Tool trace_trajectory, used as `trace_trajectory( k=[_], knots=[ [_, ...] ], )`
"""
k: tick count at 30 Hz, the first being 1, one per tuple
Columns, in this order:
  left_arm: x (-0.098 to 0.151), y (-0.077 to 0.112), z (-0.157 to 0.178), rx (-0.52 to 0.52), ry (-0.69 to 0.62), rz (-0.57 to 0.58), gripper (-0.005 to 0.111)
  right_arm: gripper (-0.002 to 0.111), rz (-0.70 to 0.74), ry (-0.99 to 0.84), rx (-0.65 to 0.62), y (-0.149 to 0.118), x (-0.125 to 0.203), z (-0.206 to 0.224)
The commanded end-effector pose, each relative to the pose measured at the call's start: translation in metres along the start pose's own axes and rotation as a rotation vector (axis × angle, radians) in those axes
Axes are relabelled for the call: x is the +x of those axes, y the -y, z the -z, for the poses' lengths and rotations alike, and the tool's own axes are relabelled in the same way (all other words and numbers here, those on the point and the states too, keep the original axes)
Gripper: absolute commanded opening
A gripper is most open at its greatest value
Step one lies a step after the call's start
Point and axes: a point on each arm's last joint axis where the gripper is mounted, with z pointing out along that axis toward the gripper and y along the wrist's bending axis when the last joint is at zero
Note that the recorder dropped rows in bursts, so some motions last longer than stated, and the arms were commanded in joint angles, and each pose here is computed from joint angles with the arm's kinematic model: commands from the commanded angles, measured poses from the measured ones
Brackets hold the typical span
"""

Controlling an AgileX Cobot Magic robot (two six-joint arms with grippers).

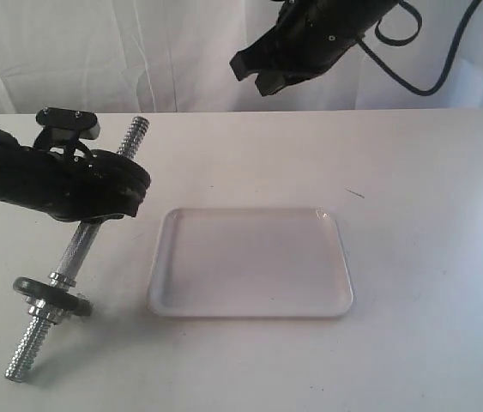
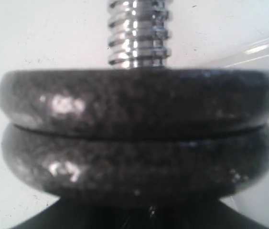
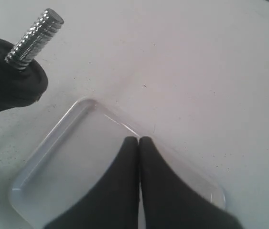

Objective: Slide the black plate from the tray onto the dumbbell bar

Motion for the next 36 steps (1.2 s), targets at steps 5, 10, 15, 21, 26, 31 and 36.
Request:
trace_trajectory(
  k=[5,10,15,21,26,31,36],
  knots=[
    [-0.024,-0.013,0.004,-0.057,0.141,0.212,0.0,0.0,-0.039,0.11,0.075,-0.005,0.035,0.021],
    [-0.024,-0.015,0.003,-0.074,0.151,0.217,0.0,0.0,-0.081,0.173,0.125,-0.01,0.072,0.033],
    [-0.026,-0.017,0.004,-0.097,0.178,0.253,0.0,0.0,-0.109,0.169,0.139,-0.016,0.106,0.043],
    [-0.02,-0.019,-0.007,-0.101,0.152,0.292,0.0,0.0,-0.148,0.148,0.143,-0.023,0.143,0.052],
    [-0.01,-0.021,-0.022,-0.095,0.097,0.319,0.0,0.0,-0.149,0.16,0.145,-0.027,0.151,0.06],
    [-0.001,-0.021,-0.033,-0.086,0.051,0.328,0.0,0.0,-0.148,0.189,0.144,-0.029,0.151,0.071],
    [0.001,-0.021,-0.036,-0.077,0.034,0.33,0.0,0.0,-0.15,0.187,0.142,-0.03,0.151,0.072]
  ],
)
